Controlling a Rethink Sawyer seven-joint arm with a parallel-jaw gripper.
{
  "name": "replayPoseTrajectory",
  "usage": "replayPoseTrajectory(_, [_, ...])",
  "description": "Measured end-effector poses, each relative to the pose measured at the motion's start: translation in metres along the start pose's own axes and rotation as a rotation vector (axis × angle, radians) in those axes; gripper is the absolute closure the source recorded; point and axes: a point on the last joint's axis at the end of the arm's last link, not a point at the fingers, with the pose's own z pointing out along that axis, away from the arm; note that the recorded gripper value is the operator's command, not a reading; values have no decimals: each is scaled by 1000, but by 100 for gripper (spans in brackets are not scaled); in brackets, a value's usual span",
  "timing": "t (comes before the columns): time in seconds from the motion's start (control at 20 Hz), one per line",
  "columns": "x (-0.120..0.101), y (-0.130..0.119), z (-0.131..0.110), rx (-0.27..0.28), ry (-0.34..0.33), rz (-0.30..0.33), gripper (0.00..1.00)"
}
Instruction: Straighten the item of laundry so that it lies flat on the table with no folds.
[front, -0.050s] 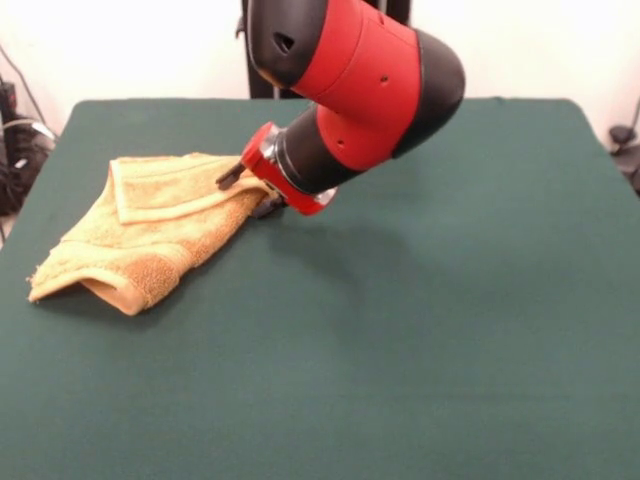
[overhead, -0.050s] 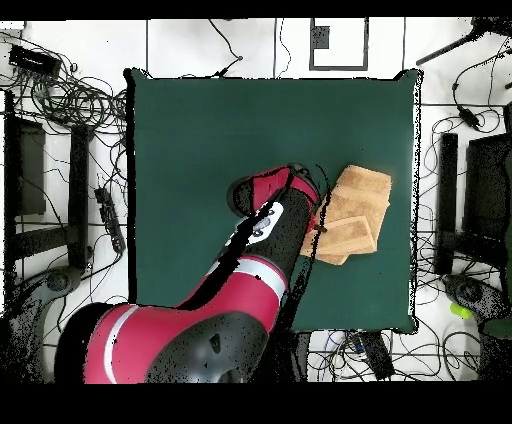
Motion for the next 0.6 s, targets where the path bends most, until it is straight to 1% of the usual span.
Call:
replayPoseTrajectory(0.15, [0, -1, 0, 3, -1, -2, 0])
replayPoseTrajectory(0.35, [3, -9, -3, 9, -3, -2, 0])
replayPoseTrajectory(0.4, [5, -17, -7, 11, -3, 1, 0])
replayPoseTrajectory(0.6, [8, -29, -16, 9, -4, 12, 0])
